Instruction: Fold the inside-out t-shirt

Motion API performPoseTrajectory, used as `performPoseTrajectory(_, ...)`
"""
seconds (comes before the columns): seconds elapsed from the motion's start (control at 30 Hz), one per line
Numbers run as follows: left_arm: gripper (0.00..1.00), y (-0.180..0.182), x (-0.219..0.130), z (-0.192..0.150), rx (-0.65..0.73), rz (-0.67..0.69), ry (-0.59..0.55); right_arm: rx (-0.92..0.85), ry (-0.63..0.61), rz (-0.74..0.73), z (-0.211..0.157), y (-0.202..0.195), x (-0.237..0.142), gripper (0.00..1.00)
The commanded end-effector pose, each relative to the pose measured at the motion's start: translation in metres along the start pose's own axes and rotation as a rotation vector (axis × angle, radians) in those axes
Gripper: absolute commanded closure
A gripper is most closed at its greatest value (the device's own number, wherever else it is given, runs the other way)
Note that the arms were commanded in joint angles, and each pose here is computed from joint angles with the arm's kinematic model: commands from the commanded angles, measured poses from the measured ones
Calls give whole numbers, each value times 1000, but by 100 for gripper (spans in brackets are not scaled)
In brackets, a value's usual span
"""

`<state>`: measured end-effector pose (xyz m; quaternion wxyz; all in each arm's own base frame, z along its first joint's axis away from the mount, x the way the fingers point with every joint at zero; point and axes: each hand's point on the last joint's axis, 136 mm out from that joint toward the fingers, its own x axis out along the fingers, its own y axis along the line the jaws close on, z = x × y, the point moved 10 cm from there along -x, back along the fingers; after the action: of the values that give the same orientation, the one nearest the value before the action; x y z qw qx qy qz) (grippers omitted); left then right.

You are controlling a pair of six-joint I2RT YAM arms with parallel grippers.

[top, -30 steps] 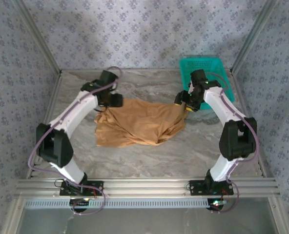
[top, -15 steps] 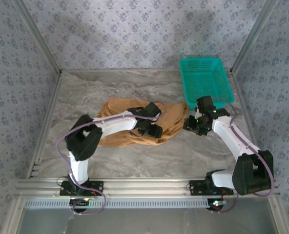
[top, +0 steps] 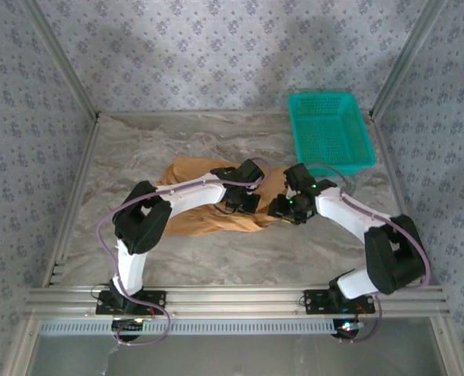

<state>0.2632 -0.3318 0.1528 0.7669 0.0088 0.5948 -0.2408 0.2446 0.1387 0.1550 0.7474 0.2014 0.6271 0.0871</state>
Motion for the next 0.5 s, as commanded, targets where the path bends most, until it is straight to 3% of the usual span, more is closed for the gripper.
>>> performPoseTrajectory(0.0, 99, -11, -49, 10, 6, -34, -87, 1, -32, 66, 21, 28, 11, 52)
performPoseTrajectory(0.1, 100, -11, -69, 8, 1, -47, -125, 16, -8, 25, 28, 26, 30, 64)
performPoseTrajectory(0.17, 100, -10, -81, 6, -2, -49, -153, 33, -3, 16, 32, 22, 35, 86)
performPoseTrajectory(0.23, 100, -6, -89, 5, -5, -38, -172, 30, -10, 21, 31, 20, 29, 100)
performPoseTrajectory(0.47, 100, 36, -84, 5, -95, 7, -169, -42, -114, 40, 5, 9, -38, 100)
